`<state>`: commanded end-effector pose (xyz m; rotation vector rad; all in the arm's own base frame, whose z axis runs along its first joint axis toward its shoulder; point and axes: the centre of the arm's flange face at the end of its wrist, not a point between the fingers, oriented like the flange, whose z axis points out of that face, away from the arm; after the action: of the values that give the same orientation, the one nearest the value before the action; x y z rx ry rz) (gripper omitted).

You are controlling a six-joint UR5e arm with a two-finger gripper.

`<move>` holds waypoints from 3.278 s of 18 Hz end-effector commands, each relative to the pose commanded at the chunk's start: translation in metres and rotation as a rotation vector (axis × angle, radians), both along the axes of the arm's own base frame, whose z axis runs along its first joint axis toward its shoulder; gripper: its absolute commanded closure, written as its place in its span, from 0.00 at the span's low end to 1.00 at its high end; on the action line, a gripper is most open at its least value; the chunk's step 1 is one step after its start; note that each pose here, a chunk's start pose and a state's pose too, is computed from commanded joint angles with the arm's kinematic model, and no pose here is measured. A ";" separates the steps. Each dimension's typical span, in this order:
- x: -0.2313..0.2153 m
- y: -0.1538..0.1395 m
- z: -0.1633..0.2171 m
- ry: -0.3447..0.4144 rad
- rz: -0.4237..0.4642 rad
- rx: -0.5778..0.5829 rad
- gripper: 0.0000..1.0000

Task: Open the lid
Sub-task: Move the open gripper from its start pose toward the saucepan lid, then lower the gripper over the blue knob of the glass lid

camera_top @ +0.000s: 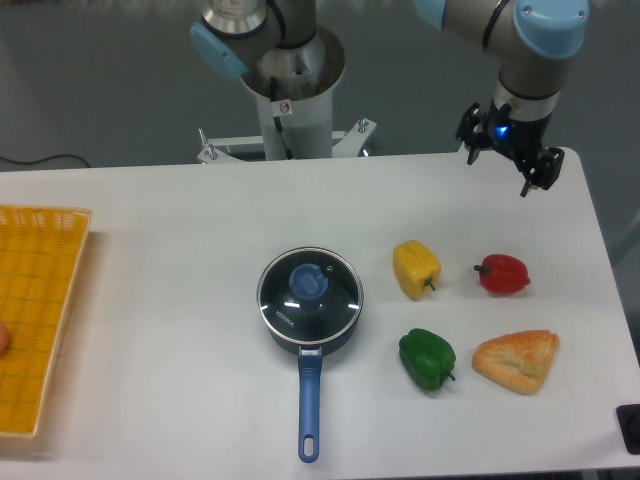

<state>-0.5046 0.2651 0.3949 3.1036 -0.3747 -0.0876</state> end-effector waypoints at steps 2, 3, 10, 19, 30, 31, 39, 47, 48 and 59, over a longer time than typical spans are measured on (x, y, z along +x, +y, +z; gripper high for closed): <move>0.000 0.000 0.000 -0.001 0.003 0.000 0.00; 0.000 0.000 0.001 0.000 0.001 0.002 0.00; 0.010 0.012 -0.017 -0.021 0.006 -0.003 0.00; 0.019 0.031 -0.019 -0.031 0.183 0.019 0.00; 0.071 0.091 -0.030 -0.008 0.250 0.034 0.00; 0.079 0.096 -0.033 -0.009 0.252 0.035 0.00; 0.141 0.124 -0.039 -0.019 0.272 0.038 0.00; 0.172 0.150 -0.033 -0.017 0.222 0.049 0.00; 0.174 0.156 -0.038 -0.021 0.206 0.039 0.00; 0.134 0.174 -0.056 -0.004 -0.073 -0.070 0.00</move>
<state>-0.3705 0.4389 0.3389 3.0218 -0.4810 -0.0669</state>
